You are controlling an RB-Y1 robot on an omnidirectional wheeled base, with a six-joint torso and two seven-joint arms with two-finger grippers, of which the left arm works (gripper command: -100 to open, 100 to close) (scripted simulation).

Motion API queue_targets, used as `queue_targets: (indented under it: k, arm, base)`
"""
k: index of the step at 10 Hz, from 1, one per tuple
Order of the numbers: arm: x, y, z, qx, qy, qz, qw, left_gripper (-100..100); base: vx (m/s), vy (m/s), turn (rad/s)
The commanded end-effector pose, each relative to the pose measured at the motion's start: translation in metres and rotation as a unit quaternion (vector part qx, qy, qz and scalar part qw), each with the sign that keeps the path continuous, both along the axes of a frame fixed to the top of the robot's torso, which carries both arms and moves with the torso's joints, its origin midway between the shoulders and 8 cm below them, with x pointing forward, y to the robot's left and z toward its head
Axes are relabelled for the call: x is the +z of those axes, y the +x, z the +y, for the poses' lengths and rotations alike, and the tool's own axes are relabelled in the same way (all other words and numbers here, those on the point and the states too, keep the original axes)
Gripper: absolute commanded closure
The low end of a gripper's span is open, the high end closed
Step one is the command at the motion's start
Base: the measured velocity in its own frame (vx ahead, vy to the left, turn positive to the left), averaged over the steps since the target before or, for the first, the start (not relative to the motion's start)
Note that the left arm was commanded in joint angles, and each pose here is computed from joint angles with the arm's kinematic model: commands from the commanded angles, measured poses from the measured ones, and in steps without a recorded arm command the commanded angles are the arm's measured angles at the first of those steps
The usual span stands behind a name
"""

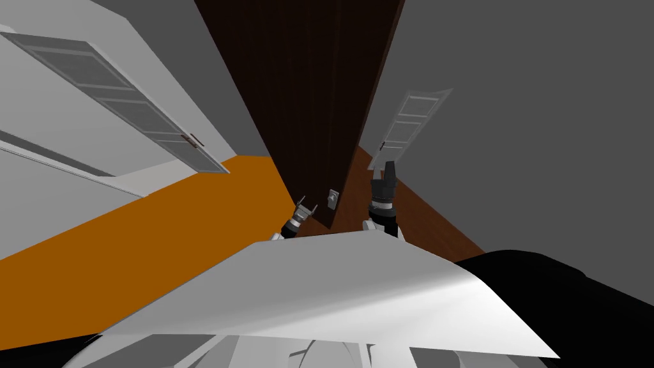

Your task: Push the door open

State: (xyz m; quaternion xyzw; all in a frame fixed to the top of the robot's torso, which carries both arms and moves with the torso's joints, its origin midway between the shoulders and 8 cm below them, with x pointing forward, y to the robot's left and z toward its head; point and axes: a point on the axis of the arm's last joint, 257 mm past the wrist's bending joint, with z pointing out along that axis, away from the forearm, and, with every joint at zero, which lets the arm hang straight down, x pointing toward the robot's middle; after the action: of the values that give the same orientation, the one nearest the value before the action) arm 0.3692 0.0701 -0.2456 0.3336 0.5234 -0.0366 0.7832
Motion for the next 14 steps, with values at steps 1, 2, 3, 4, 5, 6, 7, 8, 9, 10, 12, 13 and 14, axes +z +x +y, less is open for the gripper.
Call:
queue_targets:
  k: [1,2,3,4,5,6,7,8,9,10,12,13,14]
  arm:
    - [-0.002,-0.006,-0.002,-0.003,0.041,-0.024,0.9989,-100]
    - [-0.002,-0.011,-0.003,-0.006,0.063,-0.039,0.9972,-100]
    - [-0.004,-0.012,-0.005,-0.006,0.075,-0.043,0.9963,-100]
    - [-0.006,-0.017,-0.007,-0.01,0.104,-0.06,0.9927,-100]
    - [-0.006,-0.017,-0.007,-0.009,0.105,-0.061,0.9925,-100]
    - [-0.008,-0.023,-0.009,-0.013,0.135,-0.079,0.9875,-100]
    - [-0.01,-0.028,-0.011,-0.017,0.157,-0.092,0.9831,-100]
    - [-0.011,-0.028,-0.012,-0.017,0.165,-0.097,0.9813,-100]
    - [-0.014,-0.033,-0.014,-0.02,0.191,-0.112,0.9749,-100]
    - [-0.016,-0.038,-0.015,-0.025,0.212,-0.125,0.9689,-100]
    - [-0.02,-0.043,-0.017,-0.029,0.244,-0.144,0.9586,-100]
    - [-0.02,-0.043,-0.017,-0.028,0.246,-0.146,0.9579,-100]
    - [-0.023,-0.048,-0.019,-0.032,0.269,-0.161,0.9493,-100]
  base:
    - [-0.003,-0.026,0.087]
    - [-0.001,-0.035,0.179]
    - [0.0,-0.032,0.059]
    - [0.003,-0.028,0.093]
    - [0.002,-0.022,0.047]
    - [0.0,-0.019,0.098]
    - [-0.001,-0.031,0.151]
    - [-0.004,-0.026,0.059]
    - [-0.004,-0.023,0.088]
    - [0.001,-0.032,0.134]
    - [-0.003,-0.023,0.067]
    - [-0.002,-0.018,0.055]
    - [0.001,-0.019,0.076]
